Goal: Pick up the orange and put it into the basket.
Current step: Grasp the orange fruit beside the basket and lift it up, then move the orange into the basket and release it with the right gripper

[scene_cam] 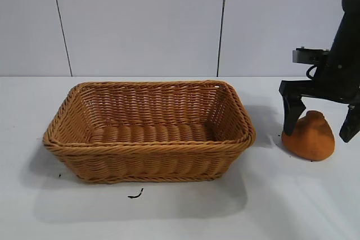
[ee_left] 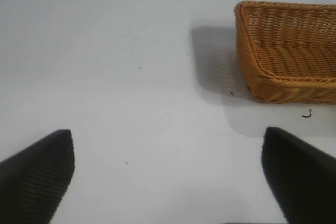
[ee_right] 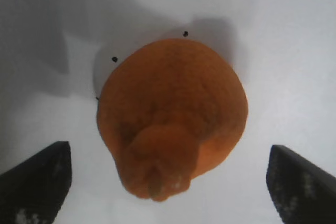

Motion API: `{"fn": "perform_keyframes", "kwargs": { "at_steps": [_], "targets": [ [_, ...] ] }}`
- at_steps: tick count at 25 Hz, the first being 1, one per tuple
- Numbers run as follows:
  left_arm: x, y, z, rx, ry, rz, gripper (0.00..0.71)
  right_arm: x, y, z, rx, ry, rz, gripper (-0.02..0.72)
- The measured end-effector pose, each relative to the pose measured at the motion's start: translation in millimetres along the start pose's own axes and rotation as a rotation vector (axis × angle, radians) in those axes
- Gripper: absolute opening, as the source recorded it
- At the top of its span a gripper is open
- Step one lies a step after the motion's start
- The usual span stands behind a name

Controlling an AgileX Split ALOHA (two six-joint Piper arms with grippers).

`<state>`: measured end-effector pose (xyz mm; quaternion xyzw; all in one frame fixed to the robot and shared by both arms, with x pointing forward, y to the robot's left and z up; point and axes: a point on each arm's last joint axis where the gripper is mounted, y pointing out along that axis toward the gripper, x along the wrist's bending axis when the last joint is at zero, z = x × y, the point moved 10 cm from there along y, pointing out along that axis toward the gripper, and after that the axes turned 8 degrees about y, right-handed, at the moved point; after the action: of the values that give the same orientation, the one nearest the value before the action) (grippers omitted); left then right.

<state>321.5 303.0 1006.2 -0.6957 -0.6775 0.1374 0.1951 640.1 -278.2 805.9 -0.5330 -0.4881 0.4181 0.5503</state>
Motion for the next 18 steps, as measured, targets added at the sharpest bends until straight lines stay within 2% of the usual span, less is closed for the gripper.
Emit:
{"fn": "perform_keyframes", "kwargs": {
  "at_steps": [1, 5, 10, 13, 18],
  "targets": [
    [0.0, 0, 0, 0.0, 0.0, 0.0, 0.695, 1, -5, 0, -0.007, -0.003, -0.002, 0.037],
    [0.0, 0, 0, 0.0, 0.0, 0.0, 0.695, 5, -36, -6, -0.064, -0.015, -0.014, 0.038],
    [0.0, 0, 0, 0.0, 0.0, 0.0, 0.695, 15, -104, -21, -0.17, -0.034, -0.041, 0.038],
    [0.0, 0, 0, 0.0, 0.0, 0.0, 0.695, 25, -131, -23, -0.189, -0.061, -0.046, 0.038],
    [0.0, 0, 0, 0.0, 0.0, 0.0, 0.695, 82, -151, -17, -0.219, -0.193, -0.078, 0.038]
  ]
}}
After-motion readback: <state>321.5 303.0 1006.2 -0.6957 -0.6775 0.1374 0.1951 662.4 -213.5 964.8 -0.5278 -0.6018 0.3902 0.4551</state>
